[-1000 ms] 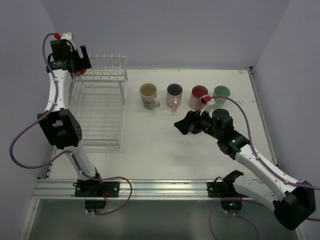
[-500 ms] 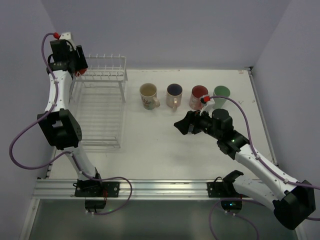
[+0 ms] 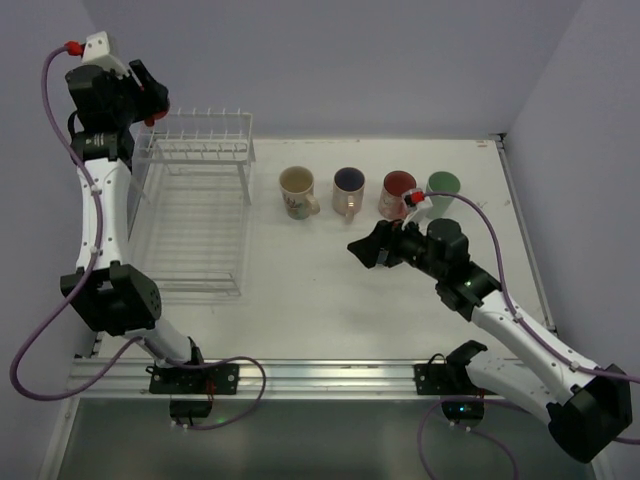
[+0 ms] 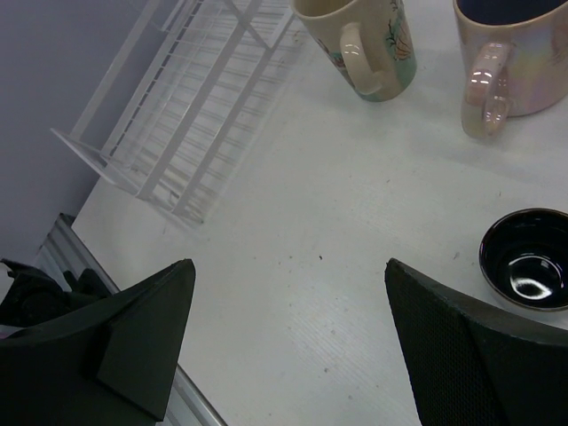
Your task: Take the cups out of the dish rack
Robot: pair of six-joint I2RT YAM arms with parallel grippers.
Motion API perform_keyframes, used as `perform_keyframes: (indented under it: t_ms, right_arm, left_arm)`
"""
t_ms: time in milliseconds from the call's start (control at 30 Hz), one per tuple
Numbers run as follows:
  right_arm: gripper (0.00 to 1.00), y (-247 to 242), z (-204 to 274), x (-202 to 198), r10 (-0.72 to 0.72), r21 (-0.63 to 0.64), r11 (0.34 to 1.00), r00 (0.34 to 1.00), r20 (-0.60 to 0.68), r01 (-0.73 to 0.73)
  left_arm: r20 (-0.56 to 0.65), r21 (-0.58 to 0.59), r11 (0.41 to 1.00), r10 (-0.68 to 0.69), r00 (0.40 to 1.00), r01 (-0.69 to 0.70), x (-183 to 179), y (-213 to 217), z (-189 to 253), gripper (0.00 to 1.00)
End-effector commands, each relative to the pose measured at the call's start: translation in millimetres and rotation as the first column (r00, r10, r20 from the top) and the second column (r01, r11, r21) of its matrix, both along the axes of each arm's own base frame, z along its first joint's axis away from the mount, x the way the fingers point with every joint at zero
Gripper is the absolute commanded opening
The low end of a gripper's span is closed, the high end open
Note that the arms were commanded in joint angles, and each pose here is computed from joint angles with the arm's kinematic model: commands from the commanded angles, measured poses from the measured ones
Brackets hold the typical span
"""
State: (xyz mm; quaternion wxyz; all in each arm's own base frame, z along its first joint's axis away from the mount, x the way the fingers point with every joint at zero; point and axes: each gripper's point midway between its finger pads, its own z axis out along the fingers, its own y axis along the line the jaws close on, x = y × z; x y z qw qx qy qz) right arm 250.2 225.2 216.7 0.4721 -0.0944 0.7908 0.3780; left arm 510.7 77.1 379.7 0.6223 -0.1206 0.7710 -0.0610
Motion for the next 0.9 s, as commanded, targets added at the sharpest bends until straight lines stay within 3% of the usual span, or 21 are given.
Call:
perform_keyframes:
  t_ms: [0, 33, 100, 133, 200, 233, 300, 333, 400, 433, 467, 533, 567, 633, 867]
  right_arm:
    - [0.91, 7.6, 28.6, -1.8, 0.017, 0.088, 0.996, 0.998, 0.058, -0.022]
    - [0.91, 8.9, 31.7, -3.3, 0.022, 0.104, 0.994, 0.998, 0.059, -0.028]
    - [0.91, 15.6, 43.0, -9.3, 0.05, 0.17, 0.984, 0.997, 0.057, -0.059]
    - [0.9, 17.1, 50.6, -12.8, 0.061, 0.201, 0.977, 0.996, 0.067, -0.073]
    - [0.89, 25.4, 67.3, -23.4, 0.104, 0.286, 0.95, 0.99, 0.092, -0.127]
    - [0.88, 27.0, 77.0, -28.1, 0.117, 0.314, 0.938, 0.986, 0.118, -0.149]
    - [0.87, 35.8, 97.8, -40.2, 0.16, 0.362, 0.908, 0.972, 0.17, -0.212]
    - [0.86, 38.2, 103.3, -44.0, 0.174, 0.375, 0.897, 0.968, 0.18, -0.232]
    - [0.84, 43.9, 121.8, -55.0, 0.208, 0.421, 0.861, 0.953, 0.219, -0.285]
    - [0.82, 44.4, 128.2, -58.0, 0.214, 0.435, 0.849, 0.947, 0.238, -0.301]
    - [0.78, 45.1, 140.2, -61.8, 0.215, 0.456, 0.828, 0.936, 0.279, -0.326]
    - [0.73, 46.6, 149.6, -64.3, 0.219, 0.478, 0.808, 0.929, 0.298, -0.344]
    - [0.7, 50.1, 154.1, -64.9, 0.228, 0.48, 0.799, 0.921, 0.317, -0.363]
    - [0.7, 56.5, 161.3, -66.7, 0.257, 0.468, 0.788, 0.904, 0.342, -0.401]
    - [0.66, 88.3, 159.2, -65.0, 0.348, 0.425, 0.768, 0.869, 0.351, -0.479]
  left_arm:
    - [0.229, -0.073, 0.984, -0.139, 0.964, 0.16, -26.8, -40.9, 69.4, 0.17]
    - [0.3, -0.088, 0.965, -0.211, 0.93, 0.248, -43.9, -64.2, 92.7, 0.17]
    - [0.293, -0.138, 0.935, -0.276, 0.915, 0.327, -56.2, -89.0, 73.8, 0.17]
    - [0.382, -0.131, 0.892, -0.357, 0.852, 0.433, -81.0, -119.5, 100.1, 0.17]
    - [0.378, -0.189, 0.837, -0.421, 0.825, 0.514, -98.0, -148.4, 74.1, 0.17]
    - [0.463, -0.184, 0.769, -0.482, 0.744, 0.612, -128.8, -177.8, 97.2, 0.17]
    - [0.462, -0.258, 0.692, -0.525, 0.715, 0.675, -148.4, -201.1, 63.7, 0.17]
    - [0.559, -0.243, 0.595, -0.559, 0.612, 0.766, -184.1, -228.4, 86.4, 0.17]
    - [0.554, -0.315, 0.521, -0.577, 0.599, 0.793, -201.8, -245.9, 50.2, 0.17]
    - [0.623, -0.306, 0.466, -0.562, 0.544, 0.83, -228.0, -256.9, 64.9, 0.17]
    - [0.606, -0.358, 0.445, -0.558, 0.567, 0.821, -232.7, -262.6, 36.8, 0.16]
    - [0.672, -0.38, 0.382, -0.512, 0.536, 0.842, -257.3, -271.4, 41.0, 0.16]
    - [0.654, -0.426, 0.367, -0.507, 0.562, 0.827, -259.2, -275.5, 20.0, 0.15]
    - [0.686, -0.451, 0.323, -0.471, 0.554, 0.832, -271.3, -284.0, 20.1, 0.15]
    - [0.697, -0.482, 0.279, -0.452, 0.556, 0.831, -279.3, -307.6, 7.3, 0.13]
